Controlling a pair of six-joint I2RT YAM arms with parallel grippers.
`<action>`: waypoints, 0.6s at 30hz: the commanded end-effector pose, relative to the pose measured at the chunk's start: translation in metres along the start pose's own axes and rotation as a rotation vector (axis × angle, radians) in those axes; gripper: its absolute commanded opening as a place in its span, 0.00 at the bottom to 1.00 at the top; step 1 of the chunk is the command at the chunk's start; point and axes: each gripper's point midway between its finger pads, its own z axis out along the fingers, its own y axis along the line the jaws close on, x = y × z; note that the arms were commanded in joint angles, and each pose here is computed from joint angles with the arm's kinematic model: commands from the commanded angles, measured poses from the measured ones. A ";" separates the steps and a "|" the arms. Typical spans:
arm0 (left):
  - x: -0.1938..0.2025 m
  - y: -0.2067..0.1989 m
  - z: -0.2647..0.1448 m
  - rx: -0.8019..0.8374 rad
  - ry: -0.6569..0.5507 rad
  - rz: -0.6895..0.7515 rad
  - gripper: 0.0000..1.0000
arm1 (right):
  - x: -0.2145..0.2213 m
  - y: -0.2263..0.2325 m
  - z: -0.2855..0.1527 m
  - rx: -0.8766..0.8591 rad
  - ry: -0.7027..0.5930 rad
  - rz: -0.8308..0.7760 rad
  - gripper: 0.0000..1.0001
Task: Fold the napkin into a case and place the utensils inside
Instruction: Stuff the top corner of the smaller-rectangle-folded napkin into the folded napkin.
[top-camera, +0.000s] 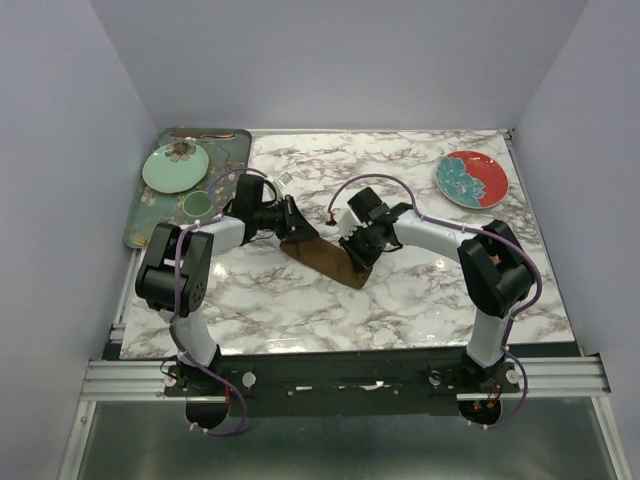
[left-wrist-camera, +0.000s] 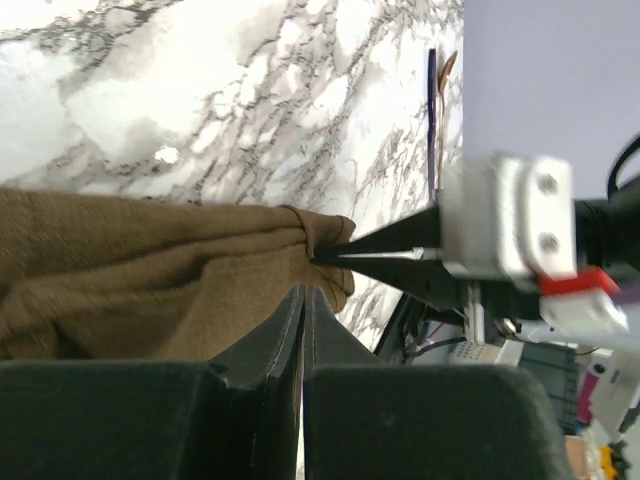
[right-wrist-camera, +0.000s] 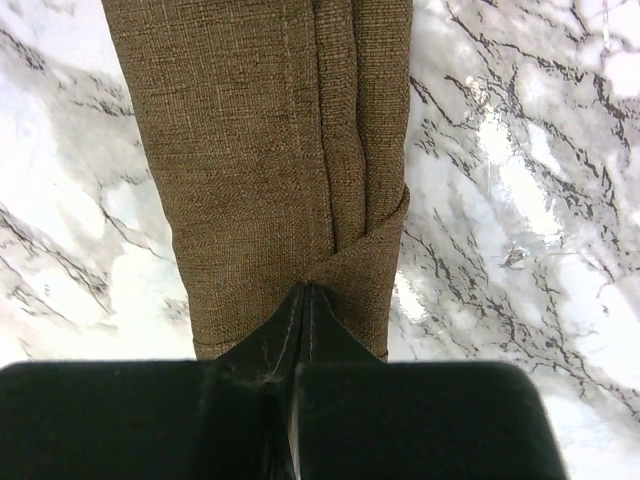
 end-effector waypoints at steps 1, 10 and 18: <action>-0.015 0.006 0.025 0.083 -0.001 -0.056 0.10 | 0.054 -0.012 0.006 0.035 0.177 -0.099 0.06; 0.025 0.084 0.044 -0.067 0.056 -0.279 0.04 | 0.060 -0.004 -0.001 -0.001 0.163 -0.149 0.09; -0.017 0.013 0.030 0.067 0.011 -0.116 0.19 | -0.003 0.022 -0.066 -0.071 -0.044 -0.145 0.49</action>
